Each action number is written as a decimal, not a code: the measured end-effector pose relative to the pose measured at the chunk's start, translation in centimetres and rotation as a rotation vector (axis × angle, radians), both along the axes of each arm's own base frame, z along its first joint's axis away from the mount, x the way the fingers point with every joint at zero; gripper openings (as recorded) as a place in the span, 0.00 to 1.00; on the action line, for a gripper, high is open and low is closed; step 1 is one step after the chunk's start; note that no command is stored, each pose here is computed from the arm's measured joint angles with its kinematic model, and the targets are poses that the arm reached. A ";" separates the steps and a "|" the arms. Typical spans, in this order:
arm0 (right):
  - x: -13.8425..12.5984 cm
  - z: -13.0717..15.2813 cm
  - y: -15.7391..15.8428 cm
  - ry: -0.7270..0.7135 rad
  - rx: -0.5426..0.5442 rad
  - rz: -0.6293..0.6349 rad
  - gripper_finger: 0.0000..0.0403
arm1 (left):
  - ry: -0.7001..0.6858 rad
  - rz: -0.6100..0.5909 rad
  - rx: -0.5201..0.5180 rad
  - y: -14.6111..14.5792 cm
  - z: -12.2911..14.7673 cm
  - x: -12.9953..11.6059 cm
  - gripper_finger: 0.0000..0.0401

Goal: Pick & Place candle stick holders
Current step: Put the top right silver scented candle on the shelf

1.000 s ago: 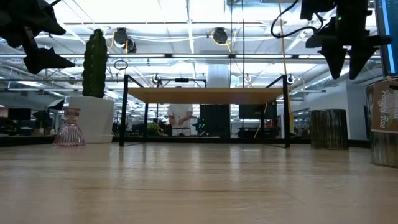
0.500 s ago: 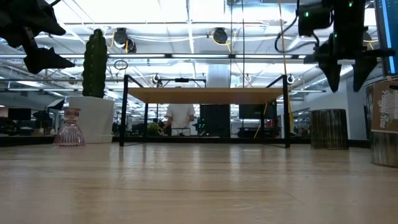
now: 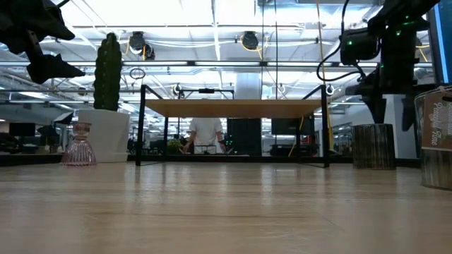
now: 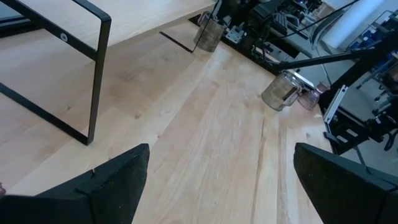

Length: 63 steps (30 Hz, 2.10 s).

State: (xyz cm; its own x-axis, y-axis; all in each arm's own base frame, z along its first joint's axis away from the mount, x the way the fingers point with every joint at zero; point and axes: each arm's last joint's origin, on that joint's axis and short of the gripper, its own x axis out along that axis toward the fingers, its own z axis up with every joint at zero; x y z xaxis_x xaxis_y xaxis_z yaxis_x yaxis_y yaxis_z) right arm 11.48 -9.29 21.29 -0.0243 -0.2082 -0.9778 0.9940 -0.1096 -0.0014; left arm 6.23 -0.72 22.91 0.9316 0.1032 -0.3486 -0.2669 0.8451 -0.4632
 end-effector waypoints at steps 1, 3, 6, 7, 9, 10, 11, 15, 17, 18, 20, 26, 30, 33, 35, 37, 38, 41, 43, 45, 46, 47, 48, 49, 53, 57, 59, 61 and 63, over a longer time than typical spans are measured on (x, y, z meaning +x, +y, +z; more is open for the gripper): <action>0.0 0.0 -0.1 -0.003 -0.003 -0.002 0.58 | 0.000 0.000 0.000 0.0 0.0 0.0 0.98; -0.1 -0.1 -0.4 -0.009 -0.009 -0.005 0.57 | 0.000 0.000 0.000 0.0 0.0 0.0 0.98; -0.3 -0.1 -0.6 -0.010 -0.009 -0.020 0.54 | 0.000 0.000 0.000 0.0 0.0 0.0 0.98; -0.3 -0.1 -0.6 -0.009 -0.007 -0.021 0.53 | 0.000 0.000 0.000 0.0 0.0 0.0 0.98; -0.4 -0.4 -0.6 -0.002 0.001 -0.023 0.51 | 0.000 0.000 0.000 0.0 0.0 0.0 0.98; -0.5 -0.5 -0.5 0.000 0.008 -0.024 0.50 | 0.000 0.000 0.000 0.0 0.0 0.0 0.98; -0.6 -0.7 -0.5 0.003 0.017 -0.024 0.49 | 0.000 0.001 -0.001 0.0 0.0 0.0 0.98; -0.8 -1.3 -0.3 0.014 0.042 -0.030 0.47 | 0.000 0.001 -0.004 0.0 0.0 0.0 0.98; -0.8 -1.4 -0.2 0.018 0.045 -0.031 0.46 | 0.000 0.002 -0.004 0.0 0.0 0.0 0.98; -0.8 -1.4 -0.2 0.018 0.045 -0.033 0.46 | -0.001 0.001 -0.003 0.0 0.0 0.0 0.98; -0.8 -1.4 -0.2 0.016 0.046 -0.033 0.45 | -0.001 0.001 -0.003 0.0 0.0 0.0 0.98; -0.8 -1.4 -0.2 0.010 0.047 -0.028 0.43 | -0.001 0.002 -0.003 0.0 0.0 0.0 0.98; -0.8 -1.5 -0.2 -0.001 0.060 -0.024 0.40 | -0.001 0.002 -0.003 0.0 0.0 0.0 0.98; -0.7 -1.5 -0.2 -0.005 0.061 -0.025 0.37 | -0.001 0.002 -0.003 0.0 0.0 0.0 0.98; -0.7 -1.5 -0.2 -0.007 0.057 -0.024 0.35 | -0.001 0.001 -0.003 0.0 0.0 0.0 0.98; -0.7 -1.5 -0.3 -0.011 0.054 -0.023 0.34 | -0.001 0.002 -0.003 0.0 0.0 0.0 0.98; -0.7 -1.5 -0.3 -0.013 0.053 -0.023 0.33 | -0.001 0.002 -0.003 0.0 0.0 0.0 0.98; -0.6 -1.5 -0.3 -0.015 0.051 -0.023 0.32 | -0.001 0.002 -0.003 0.0 0.0 0.0 0.98; -0.7 -1.8 -0.2 -0.011 0.057 -0.023 0.31 | -0.001 0.002 -0.003 0.0 0.0 0.0 0.98; -0.9 -2.5 0.0 -0.009 0.075 -0.022 0.30 | -0.001 0.002 -0.003 0.0 0.0 0.0 0.98; -1.0 -3.0 0.1 -0.017 0.087 -0.022 0.30 | -0.001 0.002 -0.003 0.0 0.0 0.0 0.98; -1.0 -3.5 0.2 -0.031 0.092 -0.020 0.30 | -0.001 0.002 -0.003 0.0 0.0 0.0 0.98; -1.0 -3.9 0.2 -0.047 0.086 -0.020 0.29 | -0.002 0.002 -0.003 0.0 0.0 0.0 0.98; -1.0 -4.1 0.2 -0.057 0.081 -0.022 0.28 | -0.005 0.002 -0.004 0.0 0.0 0.0 0.98; -0.9 -4.3 0.1 -0.078 0.072 -0.020 0.25 | -0.026 0.002 -0.010 0.0 0.2 0.1 0.98; -1.1 -4.2 0.3 -0.097 0.053 -0.021 0.22 | -0.063 0.000 -0.014 -0.1 0.6 0.2 0.98; -1.3 -4.1 0.5 -0.099 0.051 -0.022 0.21 | -0.067 0.000 -0.016 -0.1 0.6 0.2 0.98; -1.6 -4.0 0.6 -0.092 0.053 -0.026 0.20 | -0.072 0.000 -0.017 -0.1 0.7 0.2 0.98; -1.7 -4.0 0.7 -0.078 0.059 -0.028 0.19 | -0.080 0.000 -0.020 -0.1 0.7 0.3 0.98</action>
State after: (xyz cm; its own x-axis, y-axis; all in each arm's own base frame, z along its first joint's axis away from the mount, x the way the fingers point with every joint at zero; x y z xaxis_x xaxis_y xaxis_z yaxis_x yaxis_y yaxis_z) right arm 9.77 -8.58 17.27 0.0473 -0.1507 -0.9874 0.9879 -0.1392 0.0686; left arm 6.48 -0.79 23.66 0.9565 0.0970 -0.2751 -0.2285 0.8355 -0.4997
